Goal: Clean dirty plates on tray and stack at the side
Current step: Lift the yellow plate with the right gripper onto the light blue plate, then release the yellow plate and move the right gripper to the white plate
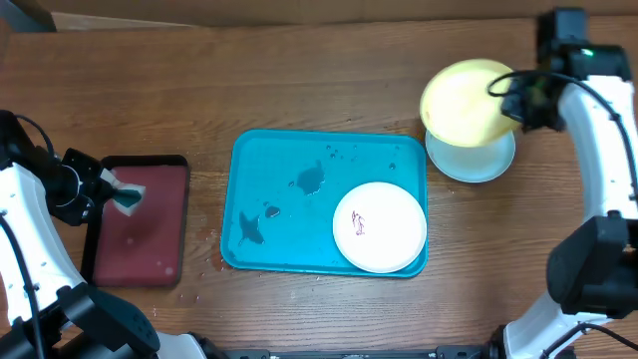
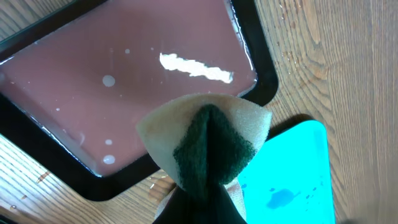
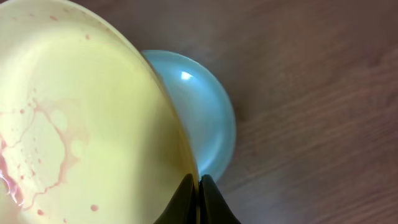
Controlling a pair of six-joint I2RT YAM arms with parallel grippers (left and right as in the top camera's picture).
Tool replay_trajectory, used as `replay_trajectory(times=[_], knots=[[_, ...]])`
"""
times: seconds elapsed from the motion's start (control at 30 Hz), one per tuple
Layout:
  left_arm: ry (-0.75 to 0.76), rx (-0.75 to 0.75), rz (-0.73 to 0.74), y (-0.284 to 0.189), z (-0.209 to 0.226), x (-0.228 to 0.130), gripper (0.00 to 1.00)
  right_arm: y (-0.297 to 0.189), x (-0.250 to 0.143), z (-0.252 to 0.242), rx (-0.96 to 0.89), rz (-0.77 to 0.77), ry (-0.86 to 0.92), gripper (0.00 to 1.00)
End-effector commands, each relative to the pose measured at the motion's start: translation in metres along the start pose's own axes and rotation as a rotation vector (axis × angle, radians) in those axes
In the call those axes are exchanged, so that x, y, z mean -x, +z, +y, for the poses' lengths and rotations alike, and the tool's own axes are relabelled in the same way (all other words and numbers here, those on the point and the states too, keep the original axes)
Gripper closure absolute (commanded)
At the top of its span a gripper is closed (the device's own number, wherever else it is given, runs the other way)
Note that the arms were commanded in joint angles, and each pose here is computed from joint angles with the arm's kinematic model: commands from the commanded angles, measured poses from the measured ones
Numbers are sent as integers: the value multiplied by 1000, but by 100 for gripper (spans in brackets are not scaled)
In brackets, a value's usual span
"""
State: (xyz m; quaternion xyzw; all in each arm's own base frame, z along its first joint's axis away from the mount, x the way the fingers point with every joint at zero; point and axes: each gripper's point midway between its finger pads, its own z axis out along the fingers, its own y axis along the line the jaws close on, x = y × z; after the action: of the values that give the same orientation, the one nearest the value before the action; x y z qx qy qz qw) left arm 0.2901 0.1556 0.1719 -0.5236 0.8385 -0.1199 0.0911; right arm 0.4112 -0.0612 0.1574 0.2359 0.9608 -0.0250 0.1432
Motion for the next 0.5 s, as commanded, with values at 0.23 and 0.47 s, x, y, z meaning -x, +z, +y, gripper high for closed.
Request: replay_trajectory(times=[0.23,0.47], knots=[[24,-8,5,2,-1,0,96,48,-25,-19,53,43,40,96],[24,-8,4,2,-2,0,96,59,-44,-4,144,102,40,36]])
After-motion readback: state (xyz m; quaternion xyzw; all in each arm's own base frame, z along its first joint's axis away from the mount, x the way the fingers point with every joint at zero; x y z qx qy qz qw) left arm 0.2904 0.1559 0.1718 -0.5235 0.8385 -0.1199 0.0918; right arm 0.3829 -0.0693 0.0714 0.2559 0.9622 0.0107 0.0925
